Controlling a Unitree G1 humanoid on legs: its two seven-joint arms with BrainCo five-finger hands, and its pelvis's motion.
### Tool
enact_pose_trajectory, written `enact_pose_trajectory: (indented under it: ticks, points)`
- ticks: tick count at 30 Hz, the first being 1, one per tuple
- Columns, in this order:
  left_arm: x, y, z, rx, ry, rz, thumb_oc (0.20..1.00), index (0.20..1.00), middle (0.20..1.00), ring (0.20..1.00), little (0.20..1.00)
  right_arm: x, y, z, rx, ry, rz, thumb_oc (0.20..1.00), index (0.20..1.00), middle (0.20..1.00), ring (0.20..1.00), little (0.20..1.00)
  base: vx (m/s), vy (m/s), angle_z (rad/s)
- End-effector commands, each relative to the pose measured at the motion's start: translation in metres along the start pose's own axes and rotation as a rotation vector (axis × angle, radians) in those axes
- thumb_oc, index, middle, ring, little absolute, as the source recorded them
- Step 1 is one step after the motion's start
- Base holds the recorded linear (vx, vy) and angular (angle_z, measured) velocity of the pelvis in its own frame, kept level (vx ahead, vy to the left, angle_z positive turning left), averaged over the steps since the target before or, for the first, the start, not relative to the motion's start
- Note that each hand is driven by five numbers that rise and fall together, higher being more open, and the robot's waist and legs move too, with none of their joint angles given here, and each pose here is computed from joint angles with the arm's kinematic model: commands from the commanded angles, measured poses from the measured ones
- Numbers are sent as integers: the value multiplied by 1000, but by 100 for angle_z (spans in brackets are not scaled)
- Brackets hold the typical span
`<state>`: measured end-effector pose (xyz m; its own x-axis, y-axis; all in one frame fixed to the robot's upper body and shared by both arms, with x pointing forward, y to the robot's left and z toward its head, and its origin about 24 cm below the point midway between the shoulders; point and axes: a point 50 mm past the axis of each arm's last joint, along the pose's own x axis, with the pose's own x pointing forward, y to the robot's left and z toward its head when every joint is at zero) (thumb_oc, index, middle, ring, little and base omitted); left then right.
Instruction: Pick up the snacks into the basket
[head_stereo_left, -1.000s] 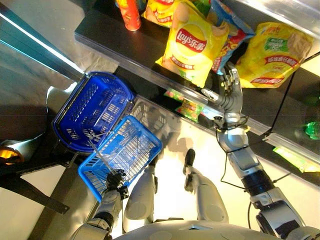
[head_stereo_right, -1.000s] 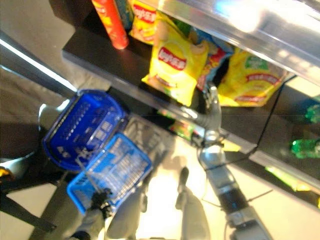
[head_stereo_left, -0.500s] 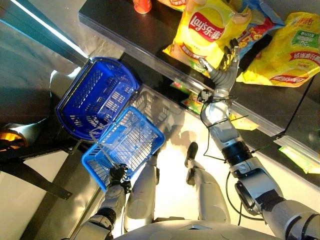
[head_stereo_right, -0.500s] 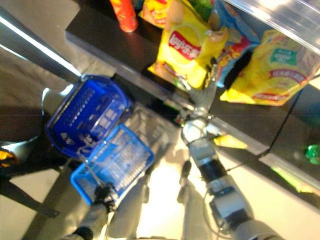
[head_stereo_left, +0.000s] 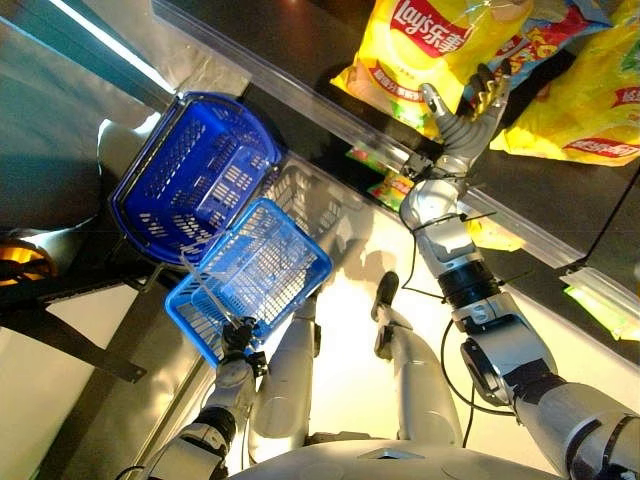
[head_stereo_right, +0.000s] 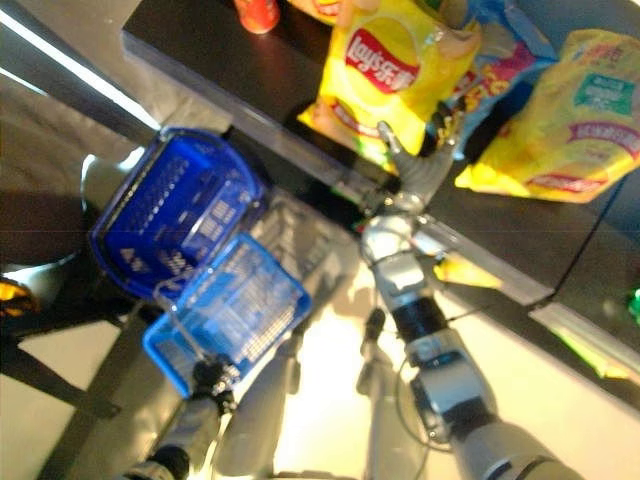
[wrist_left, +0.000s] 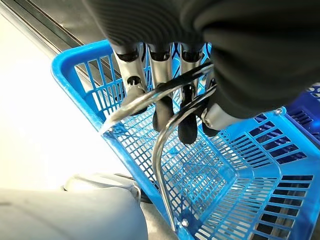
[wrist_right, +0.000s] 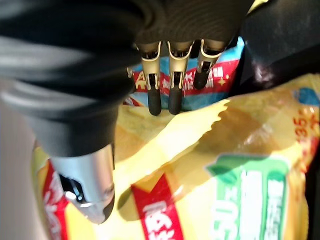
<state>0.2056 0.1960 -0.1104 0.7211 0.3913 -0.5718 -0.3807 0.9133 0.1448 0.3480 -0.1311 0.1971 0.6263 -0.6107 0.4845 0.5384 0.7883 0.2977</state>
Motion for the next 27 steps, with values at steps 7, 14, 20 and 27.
enact_pose_trajectory:
  ticks: [7,14,20,27]
  points:
    - [0,6,-1,-9,-4,75,200,200,200,200,200,-13,-11,29,57,-161,-5,1000,1000,1000,1000,1000,0,0,0]
    - [0,6,0,-10,-6,77,200,200,200,200,200,-18,-3,23,99,-94,51,1000,1000,1000,1000,1000,-2,1,0]
    - [1,12,-3,-8,15,98,200,200,200,200,200,-22,8,16,165,-6,82,1000,1000,1000,1000,1000,0,0,0]
    - [2,13,0,-20,9,94,200,200,200,200,200,-21,21,18,236,42,133,1000,1000,1000,1000,1000,0,0,0]
